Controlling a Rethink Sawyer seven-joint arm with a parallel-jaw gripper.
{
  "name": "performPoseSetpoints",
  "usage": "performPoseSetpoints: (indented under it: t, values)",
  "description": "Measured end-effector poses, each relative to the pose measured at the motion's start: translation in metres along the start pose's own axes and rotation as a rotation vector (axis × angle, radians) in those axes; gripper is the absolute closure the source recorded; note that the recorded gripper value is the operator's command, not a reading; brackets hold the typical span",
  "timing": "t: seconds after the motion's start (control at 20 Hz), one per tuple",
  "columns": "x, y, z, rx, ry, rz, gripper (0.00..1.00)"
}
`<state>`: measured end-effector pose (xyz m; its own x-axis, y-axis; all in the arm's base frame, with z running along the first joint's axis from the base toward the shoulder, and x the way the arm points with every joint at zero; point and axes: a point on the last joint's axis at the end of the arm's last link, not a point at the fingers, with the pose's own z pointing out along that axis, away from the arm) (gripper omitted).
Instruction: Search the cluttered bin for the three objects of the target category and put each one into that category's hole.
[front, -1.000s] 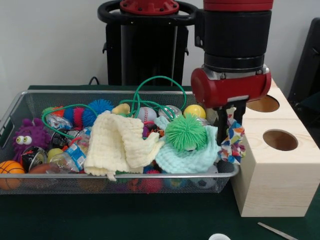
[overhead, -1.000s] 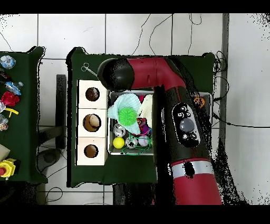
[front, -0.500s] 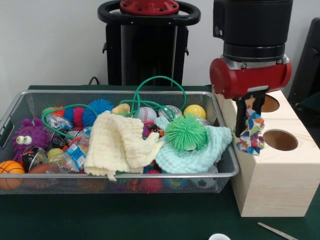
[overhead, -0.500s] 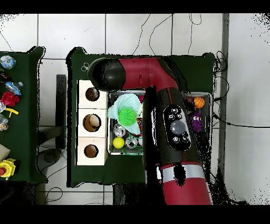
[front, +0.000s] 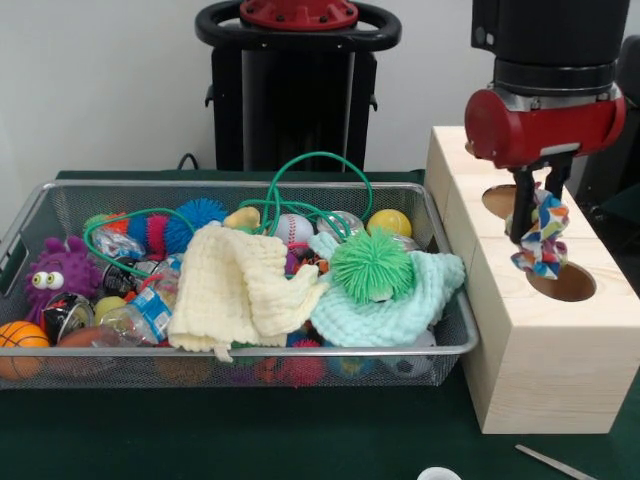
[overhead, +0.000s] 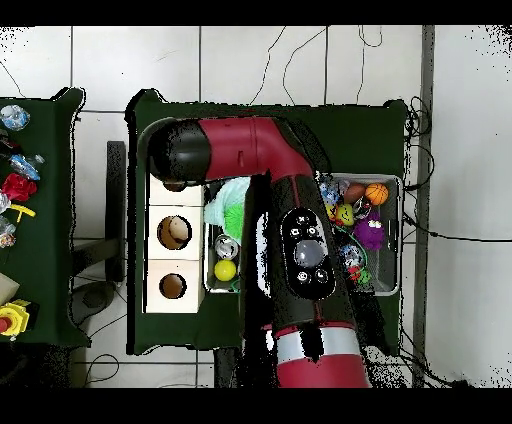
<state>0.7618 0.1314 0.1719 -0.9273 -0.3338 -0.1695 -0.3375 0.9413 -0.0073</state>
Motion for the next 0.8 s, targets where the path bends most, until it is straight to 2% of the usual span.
performPoseSetpoints:
  t: [0.1, 0.3, 0.6, 0.8]
  values:
    - [0.008, 0.016, 0.001, 0.001, 0.022, -0.004, 1.0]
    - [0.021, 0.03, 0.007, 0.001, 0.055, -0.003, 1.0]
    - [0.037, 0.036, 0.016, 0.005, 0.092, -0.006, 1.0]
    - [0.043, 0.032, 0.024, 0.022, 0.09, -0.003, 1.0]
